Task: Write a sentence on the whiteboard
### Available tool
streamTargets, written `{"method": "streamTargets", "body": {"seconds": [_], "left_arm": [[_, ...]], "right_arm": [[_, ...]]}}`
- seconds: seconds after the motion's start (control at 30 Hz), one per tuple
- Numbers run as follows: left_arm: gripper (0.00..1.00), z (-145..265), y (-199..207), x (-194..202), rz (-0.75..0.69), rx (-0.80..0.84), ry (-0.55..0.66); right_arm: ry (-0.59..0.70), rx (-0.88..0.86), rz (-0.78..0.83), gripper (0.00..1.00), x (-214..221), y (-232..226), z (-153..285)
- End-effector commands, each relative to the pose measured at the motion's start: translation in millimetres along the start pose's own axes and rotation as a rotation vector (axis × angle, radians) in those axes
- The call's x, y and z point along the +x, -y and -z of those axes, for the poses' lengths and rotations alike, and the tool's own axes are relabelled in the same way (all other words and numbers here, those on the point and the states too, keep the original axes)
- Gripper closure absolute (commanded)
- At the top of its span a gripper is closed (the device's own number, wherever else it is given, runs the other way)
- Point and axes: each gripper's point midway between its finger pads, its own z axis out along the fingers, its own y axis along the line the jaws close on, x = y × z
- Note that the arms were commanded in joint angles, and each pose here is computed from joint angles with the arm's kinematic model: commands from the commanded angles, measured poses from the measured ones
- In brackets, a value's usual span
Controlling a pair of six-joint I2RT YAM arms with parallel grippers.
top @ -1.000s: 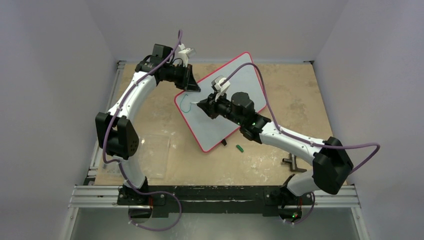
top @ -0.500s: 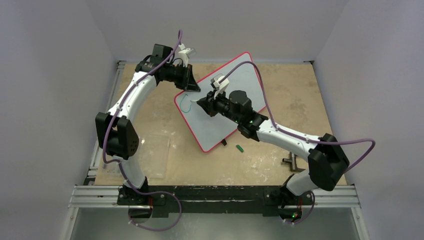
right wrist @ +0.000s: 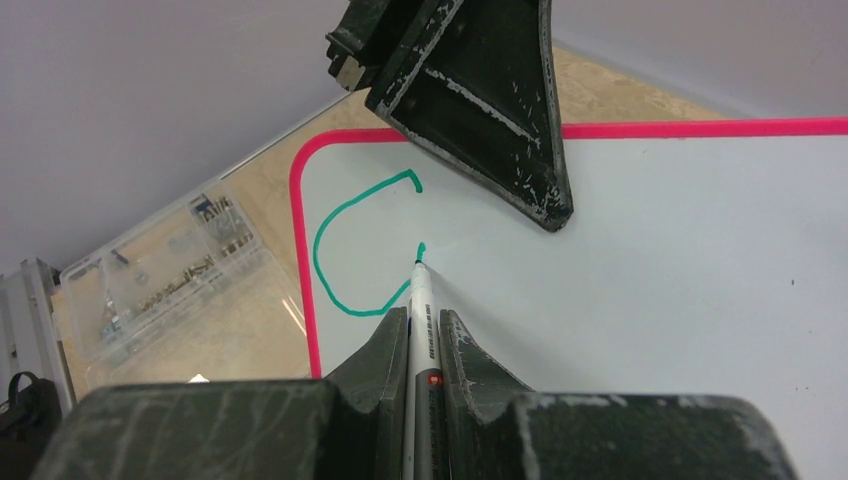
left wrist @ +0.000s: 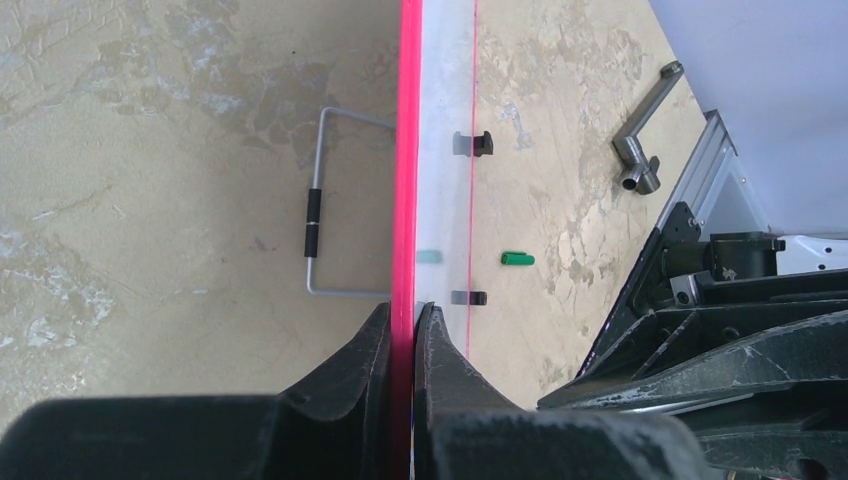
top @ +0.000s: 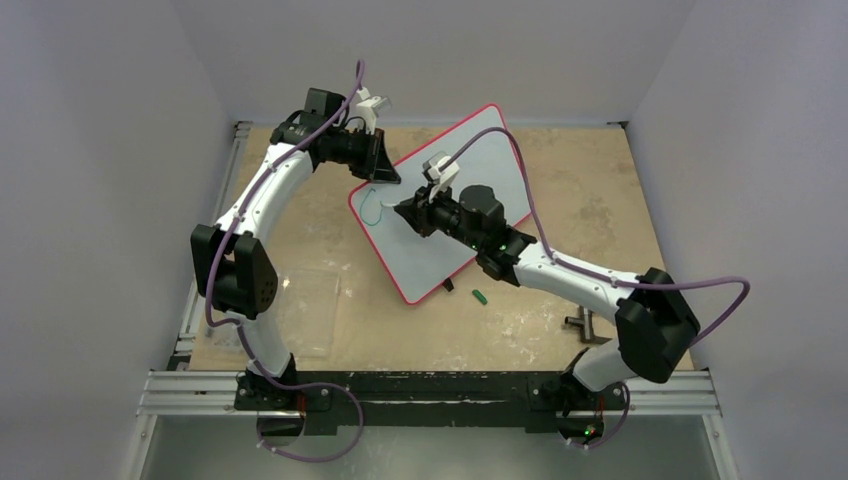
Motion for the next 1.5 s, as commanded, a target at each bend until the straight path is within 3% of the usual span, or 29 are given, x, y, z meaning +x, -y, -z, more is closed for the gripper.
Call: {"method": "streamTargets", "body": {"seconds": [0.0, 0.83, 1.47], "left_arm": [[1.00, 5, -34, 11, -0.092, -0.195, -0.042], [1.00, 5, -32, 12, -0.099, -0.194, -0.043], [1.00, 4, -32, 12, -0.102, -0.196, -0.044]], "right_arm": [[-0.007, 0.010, -0.004, 1.00, 8, 3, 10], [0.034, 0.105, 0.014, 1.00, -25, 17, -2], [-0.006, -0.025, 0.013, 1.00, -8, -5, -6]]}}
